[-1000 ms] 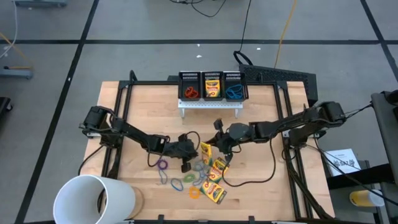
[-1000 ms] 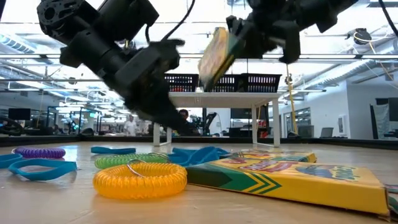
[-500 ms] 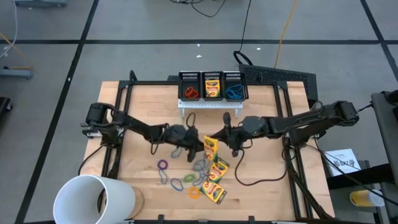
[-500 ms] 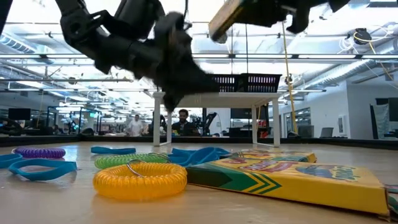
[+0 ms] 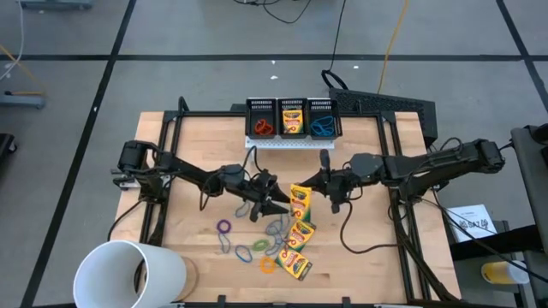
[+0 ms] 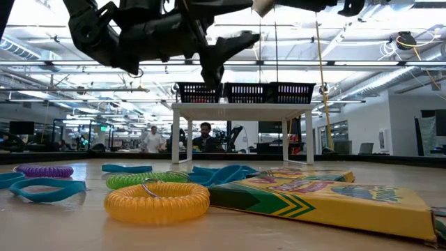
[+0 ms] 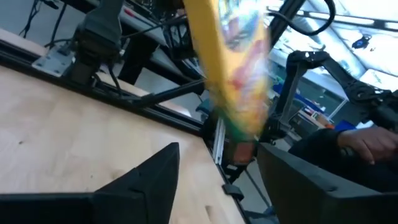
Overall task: Pick & Place Office Desk Supplies
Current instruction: Put the crayon box into the middle black bin on the shelf
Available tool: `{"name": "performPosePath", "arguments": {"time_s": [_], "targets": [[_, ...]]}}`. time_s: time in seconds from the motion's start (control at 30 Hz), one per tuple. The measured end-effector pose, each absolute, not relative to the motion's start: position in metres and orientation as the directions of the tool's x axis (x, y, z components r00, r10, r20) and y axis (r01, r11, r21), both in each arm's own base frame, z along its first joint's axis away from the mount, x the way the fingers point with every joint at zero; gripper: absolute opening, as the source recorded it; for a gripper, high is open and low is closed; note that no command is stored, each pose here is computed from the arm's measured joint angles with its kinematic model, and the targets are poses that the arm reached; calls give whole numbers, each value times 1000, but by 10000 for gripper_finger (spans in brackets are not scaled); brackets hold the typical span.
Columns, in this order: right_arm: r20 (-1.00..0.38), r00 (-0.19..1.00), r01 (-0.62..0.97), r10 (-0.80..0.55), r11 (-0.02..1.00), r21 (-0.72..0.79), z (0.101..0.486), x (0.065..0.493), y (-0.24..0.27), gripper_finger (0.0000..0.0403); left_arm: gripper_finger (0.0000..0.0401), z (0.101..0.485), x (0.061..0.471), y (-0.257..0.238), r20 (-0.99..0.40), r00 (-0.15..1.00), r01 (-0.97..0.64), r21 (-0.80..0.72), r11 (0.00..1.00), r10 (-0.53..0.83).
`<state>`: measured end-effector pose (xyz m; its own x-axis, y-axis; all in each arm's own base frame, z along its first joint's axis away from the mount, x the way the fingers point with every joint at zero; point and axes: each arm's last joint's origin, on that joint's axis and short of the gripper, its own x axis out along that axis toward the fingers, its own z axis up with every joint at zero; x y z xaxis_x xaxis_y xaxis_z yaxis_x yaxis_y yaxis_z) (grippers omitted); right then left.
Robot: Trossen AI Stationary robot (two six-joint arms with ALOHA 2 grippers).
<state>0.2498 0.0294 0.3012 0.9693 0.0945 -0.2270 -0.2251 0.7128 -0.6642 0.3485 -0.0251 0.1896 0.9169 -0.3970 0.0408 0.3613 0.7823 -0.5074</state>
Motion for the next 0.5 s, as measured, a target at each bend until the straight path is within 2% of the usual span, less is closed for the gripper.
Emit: {"name": "performPosePath", "arguments": {"time_s": [0.27, 0.5], "targets": [[-223, 968, -242, 119, 689, -683, 302, 250, 30, 0, 220, 194, 351, -26, 48, 911, 370, -532, 761, -410], [-176, 978, -205, 112, 666, -717, 306, 251, 28, 0, 208, 210, 364, -35, 49, 887, 425, -475, 771, -459]]}}
